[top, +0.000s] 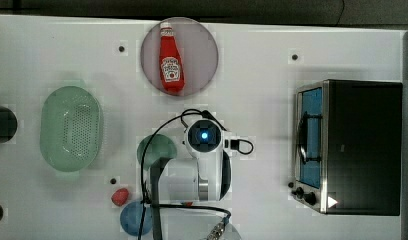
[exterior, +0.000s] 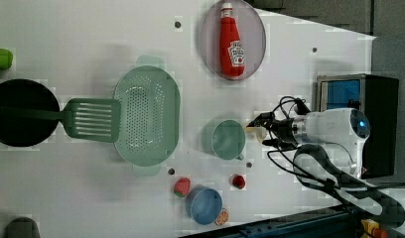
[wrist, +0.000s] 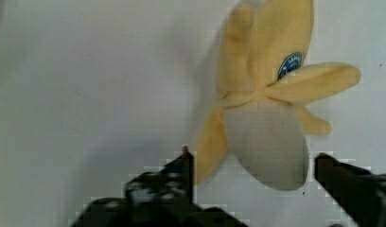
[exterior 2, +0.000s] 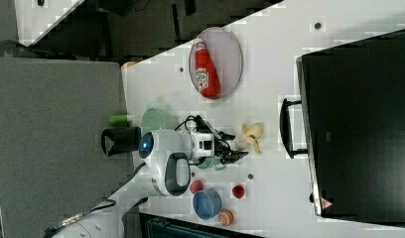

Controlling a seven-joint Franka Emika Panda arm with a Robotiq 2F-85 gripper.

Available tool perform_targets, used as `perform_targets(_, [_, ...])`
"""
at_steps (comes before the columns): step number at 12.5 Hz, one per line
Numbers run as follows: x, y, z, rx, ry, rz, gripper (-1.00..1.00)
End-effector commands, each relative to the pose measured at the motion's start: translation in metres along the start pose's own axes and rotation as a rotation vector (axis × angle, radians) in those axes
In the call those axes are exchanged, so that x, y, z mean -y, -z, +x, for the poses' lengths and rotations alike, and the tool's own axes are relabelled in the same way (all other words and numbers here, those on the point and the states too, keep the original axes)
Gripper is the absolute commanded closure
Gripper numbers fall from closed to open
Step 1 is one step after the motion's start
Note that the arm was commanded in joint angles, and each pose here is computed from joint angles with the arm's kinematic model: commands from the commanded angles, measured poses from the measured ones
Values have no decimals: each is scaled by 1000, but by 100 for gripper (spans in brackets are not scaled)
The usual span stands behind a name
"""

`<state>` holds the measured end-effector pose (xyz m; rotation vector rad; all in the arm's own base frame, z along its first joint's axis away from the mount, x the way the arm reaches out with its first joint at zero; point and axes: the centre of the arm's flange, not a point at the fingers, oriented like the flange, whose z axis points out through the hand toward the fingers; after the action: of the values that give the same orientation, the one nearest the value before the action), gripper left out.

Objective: Pick banana from table and place on oven.

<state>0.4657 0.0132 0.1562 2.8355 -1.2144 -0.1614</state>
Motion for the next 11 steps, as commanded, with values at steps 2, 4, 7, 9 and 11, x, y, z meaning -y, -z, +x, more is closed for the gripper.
perform_targets(2, [5, 9, 13, -28, -29, 33, 28])
perform_targets(4, [5, 8, 13, -26, -30, 32, 58])
perform_targets(7, [10, 26, 15, -49, -26, 57, 58])
perform_targets(9, [13, 76, 18, -96, -24, 105, 58])
perform_targets(11, [10, 146, 15, -117, -24, 118, 58])
